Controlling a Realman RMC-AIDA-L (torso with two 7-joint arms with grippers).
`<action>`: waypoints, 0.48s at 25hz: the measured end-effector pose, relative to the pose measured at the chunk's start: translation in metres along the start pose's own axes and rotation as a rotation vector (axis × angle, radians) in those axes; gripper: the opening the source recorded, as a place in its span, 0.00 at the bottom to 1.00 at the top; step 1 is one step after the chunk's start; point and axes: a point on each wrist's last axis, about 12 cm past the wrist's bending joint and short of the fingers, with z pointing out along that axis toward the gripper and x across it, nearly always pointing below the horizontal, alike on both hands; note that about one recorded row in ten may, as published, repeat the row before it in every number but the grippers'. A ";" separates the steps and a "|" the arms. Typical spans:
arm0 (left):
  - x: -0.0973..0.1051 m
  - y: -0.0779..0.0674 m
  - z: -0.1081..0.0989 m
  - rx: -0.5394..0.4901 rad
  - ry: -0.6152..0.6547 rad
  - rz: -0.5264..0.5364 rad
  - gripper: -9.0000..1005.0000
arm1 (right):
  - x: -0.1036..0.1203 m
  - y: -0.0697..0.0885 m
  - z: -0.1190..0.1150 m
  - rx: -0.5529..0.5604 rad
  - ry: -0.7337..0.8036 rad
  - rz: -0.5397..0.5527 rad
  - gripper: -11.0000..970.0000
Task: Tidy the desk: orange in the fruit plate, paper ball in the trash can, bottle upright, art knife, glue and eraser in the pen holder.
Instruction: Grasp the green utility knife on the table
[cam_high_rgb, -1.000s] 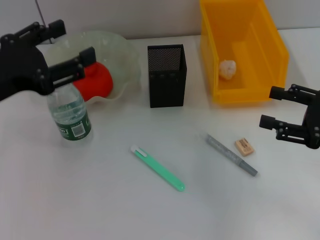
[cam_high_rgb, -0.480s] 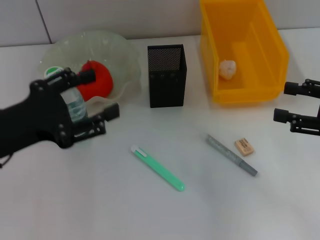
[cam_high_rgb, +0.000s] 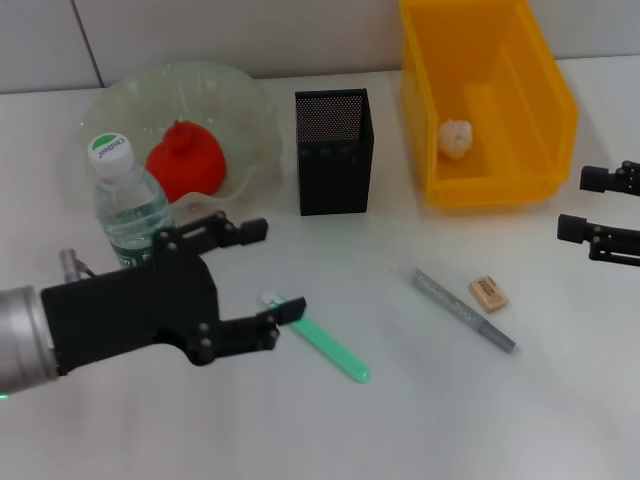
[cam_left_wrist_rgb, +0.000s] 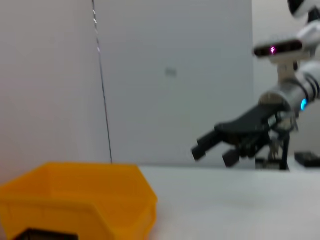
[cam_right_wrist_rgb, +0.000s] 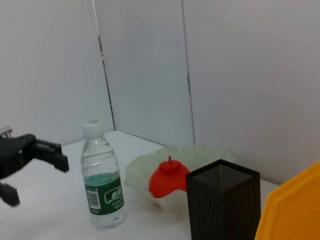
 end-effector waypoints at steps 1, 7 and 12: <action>0.000 0.000 0.000 0.000 0.000 0.000 0.81 | 0.000 0.000 0.000 0.000 0.000 0.000 0.76; 0.002 0.007 0.017 -0.019 0.133 -0.024 0.81 | 0.003 -0.001 0.000 0.009 0.006 0.006 0.76; 0.002 0.015 0.029 -0.016 0.255 -0.114 0.81 | 0.003 -0.003 0.001 0.033 0.008 0.002 0.76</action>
